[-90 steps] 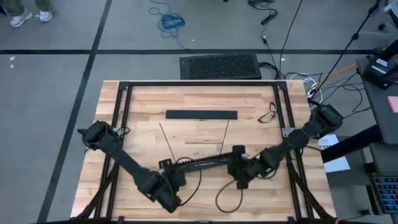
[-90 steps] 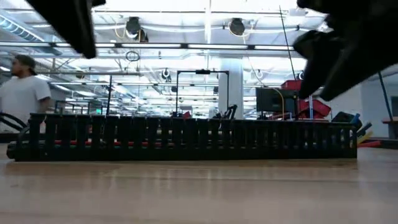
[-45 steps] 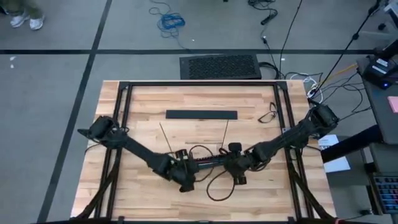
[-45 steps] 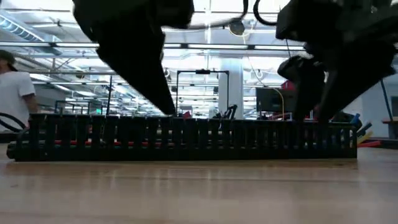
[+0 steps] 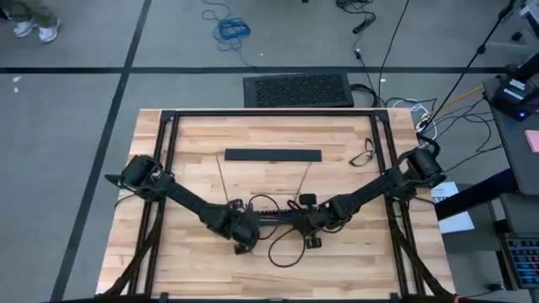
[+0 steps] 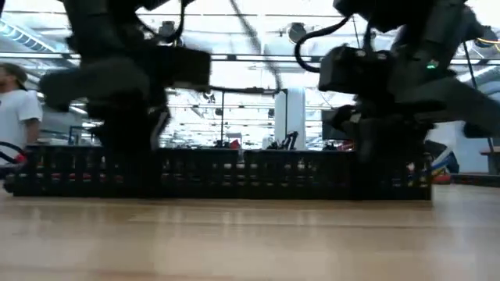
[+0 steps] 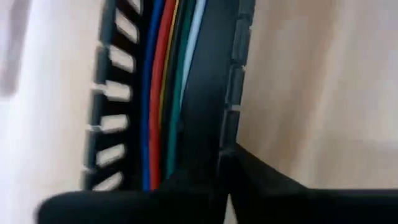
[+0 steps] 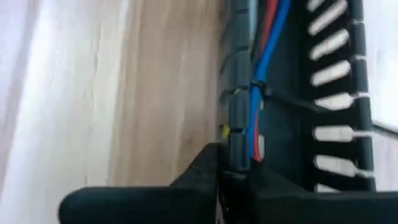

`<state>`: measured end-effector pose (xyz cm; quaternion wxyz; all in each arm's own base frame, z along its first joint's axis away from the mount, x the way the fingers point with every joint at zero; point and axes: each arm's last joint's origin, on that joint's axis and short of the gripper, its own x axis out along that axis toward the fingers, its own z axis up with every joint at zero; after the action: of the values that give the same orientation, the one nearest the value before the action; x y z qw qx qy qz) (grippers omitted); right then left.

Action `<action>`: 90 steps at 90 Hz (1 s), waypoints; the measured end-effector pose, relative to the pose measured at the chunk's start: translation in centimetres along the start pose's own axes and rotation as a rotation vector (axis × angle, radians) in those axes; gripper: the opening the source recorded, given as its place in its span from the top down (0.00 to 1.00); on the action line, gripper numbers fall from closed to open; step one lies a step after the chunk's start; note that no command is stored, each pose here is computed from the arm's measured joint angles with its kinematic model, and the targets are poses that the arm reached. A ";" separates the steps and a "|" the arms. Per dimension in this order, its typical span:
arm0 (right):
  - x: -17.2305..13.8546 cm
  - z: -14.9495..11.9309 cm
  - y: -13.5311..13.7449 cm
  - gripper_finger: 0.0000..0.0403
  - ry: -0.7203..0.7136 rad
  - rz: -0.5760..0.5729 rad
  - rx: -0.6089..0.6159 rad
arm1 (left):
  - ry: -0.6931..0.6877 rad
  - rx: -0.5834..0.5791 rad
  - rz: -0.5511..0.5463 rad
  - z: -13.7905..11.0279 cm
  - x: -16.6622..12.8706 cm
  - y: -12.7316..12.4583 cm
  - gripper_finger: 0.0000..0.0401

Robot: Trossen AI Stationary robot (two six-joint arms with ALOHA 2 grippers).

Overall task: Ziptie cables
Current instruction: Put the zip tied cables into the black cable duct, then close the black cable duct

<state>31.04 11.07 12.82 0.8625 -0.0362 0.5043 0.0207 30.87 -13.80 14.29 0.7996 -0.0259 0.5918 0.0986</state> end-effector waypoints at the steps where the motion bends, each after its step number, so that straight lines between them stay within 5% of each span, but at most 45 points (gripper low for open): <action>1: 0.0 0.1 -0.1 0.99 -0.005 0.001 0.000 | 0.003 0.003 0.007 -0.1 0.0 0.0 0.96; 26: -0.2 2.3 -1.9 0.94 -0.085 0.009 -0.039 | 0.027 0.016 0.075 -1.2 0.4 0.8 0.89; 53: -2.0 4.3 -0.7 0.62 -0.067 0.035 -0.102 | 0.035 0.017 0.117 -2.2 -4.0 2.2 0.76; 78: -5.8 7.3 0.1 0.44 -0.030 -0.092 -0.163 | -0.027 -0.002 0.107 -2.5 -6.0 2.3 0.72; 90: -9.3 7.7 -0.3 0.43 0.021 -0.282 -0.197 | -0.039 0.012 0.162 -2.7 -6.1 2.5 0.72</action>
<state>33.18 11.38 24.74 0.8438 -0.1911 0.4988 -0.0518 26.18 -12.51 19.45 0.8005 0.0286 0.5769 0.1600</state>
